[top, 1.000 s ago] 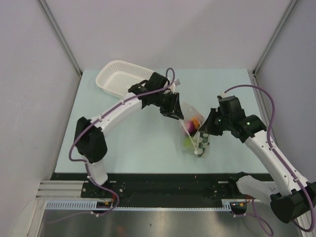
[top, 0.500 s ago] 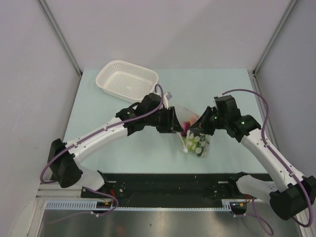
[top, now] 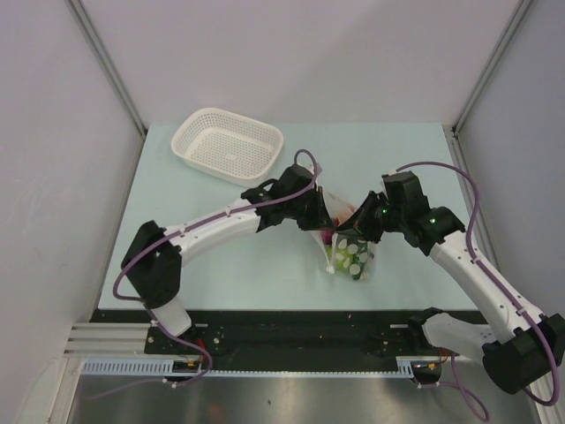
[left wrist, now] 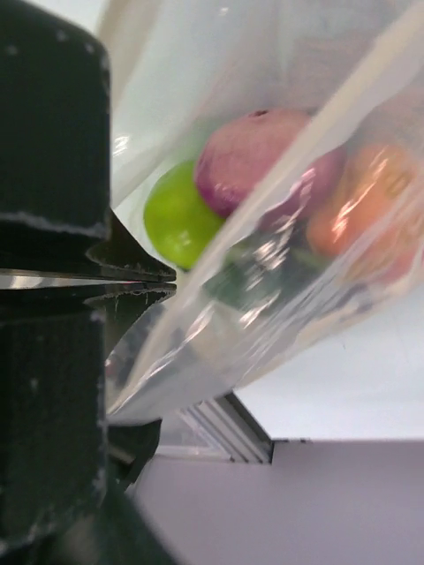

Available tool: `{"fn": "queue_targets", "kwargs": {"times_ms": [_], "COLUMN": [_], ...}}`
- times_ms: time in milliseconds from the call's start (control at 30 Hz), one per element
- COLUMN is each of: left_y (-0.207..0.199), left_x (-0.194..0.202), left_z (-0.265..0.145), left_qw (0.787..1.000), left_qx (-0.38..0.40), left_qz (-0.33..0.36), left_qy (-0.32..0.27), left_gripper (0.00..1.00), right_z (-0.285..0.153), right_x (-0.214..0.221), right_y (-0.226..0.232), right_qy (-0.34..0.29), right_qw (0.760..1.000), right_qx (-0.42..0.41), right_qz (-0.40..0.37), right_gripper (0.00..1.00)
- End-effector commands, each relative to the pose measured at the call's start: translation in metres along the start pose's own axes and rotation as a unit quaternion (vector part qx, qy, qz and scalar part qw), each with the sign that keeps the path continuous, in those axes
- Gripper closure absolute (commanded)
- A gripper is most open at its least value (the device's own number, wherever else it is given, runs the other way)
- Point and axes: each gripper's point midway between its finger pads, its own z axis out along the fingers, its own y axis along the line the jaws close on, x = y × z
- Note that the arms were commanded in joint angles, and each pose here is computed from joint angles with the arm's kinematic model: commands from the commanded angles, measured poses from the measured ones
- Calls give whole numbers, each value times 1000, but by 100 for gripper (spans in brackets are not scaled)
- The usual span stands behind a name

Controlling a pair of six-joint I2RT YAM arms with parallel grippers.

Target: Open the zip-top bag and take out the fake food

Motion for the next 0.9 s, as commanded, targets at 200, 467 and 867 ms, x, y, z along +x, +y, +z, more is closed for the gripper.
{"fn": "queue_targets", "kwargs": {"times_ms": [200, 467, 867], "left_y": [7, 34, 63], "left_x": [-28, -16, -8], "left_z": [14, 40, 59], "left_qw": [998, 996, 991], "left_qx": [-27, -64, -111], "left_qz": [32, 48, 77], "left_qy": [-54, -31, -7], "left_gripper": [83, 52, 32], "right_z": [-6, -3, 5], "right_x": [-2, -2, 3], "right_y": [7, -1, -18], "right_qy": [-15, -19, -9], "right_qw": [1000, 1000, 1000], "right_qx": [-14, -7, 4], "right_qz": [-3, -2, -3], "right_gripper": [100, 100, 100]}}
